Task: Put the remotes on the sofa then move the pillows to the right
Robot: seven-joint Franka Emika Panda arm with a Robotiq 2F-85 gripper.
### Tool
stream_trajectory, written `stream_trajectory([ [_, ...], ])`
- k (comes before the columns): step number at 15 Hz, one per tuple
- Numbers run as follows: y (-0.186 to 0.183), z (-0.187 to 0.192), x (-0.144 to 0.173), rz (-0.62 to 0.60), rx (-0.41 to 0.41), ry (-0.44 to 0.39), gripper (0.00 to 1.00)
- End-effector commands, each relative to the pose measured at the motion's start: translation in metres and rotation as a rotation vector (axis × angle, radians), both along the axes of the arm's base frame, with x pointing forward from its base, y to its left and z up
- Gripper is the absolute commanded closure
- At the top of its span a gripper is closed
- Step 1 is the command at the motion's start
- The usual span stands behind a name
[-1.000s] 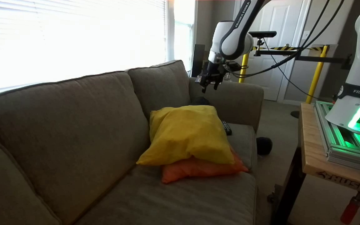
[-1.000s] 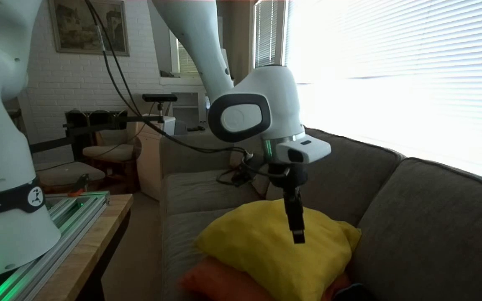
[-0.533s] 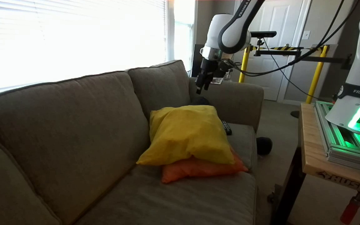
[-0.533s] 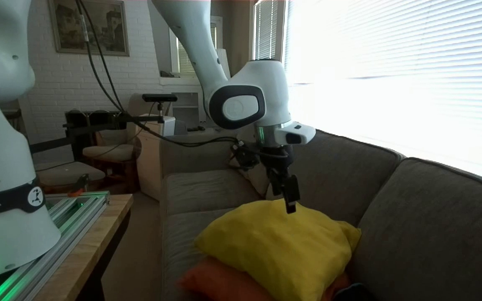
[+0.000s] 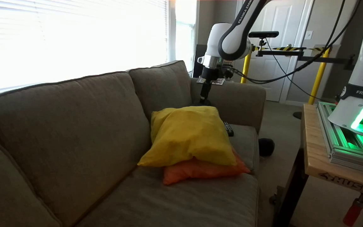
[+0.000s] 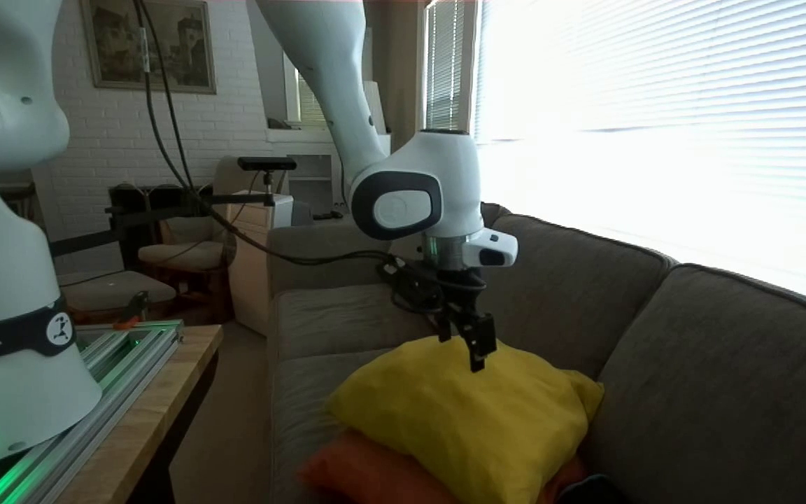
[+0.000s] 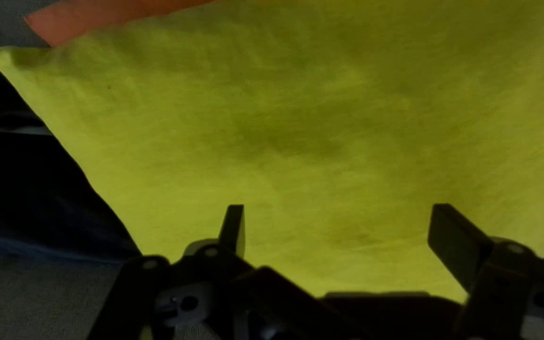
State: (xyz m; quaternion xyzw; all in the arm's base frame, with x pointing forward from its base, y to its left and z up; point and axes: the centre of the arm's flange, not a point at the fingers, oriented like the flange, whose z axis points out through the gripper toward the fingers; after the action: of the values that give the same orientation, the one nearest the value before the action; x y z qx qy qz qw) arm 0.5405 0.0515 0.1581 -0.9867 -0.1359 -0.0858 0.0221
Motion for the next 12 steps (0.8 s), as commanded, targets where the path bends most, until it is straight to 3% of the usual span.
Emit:
stream_trajectory([
  [1, -0.011, -0.030, 0.010, 0.052, 0.025, 0.018, 0.00],
  [7, -0.021, -0.059, 0.014, 0.032, 0.094, 0.036, 0.00],
  [8, -0.023, -0.062, 0.014, 0.025, 0.095, 0.038, 0.25],
  [9, -0.025, -0.065, 0.015, 0.016, 0.091, 0.038, 0.26],
  [12, -0.028, -0.069, 0.018, 0.002, 0.086, 0.037, 0.50],
])
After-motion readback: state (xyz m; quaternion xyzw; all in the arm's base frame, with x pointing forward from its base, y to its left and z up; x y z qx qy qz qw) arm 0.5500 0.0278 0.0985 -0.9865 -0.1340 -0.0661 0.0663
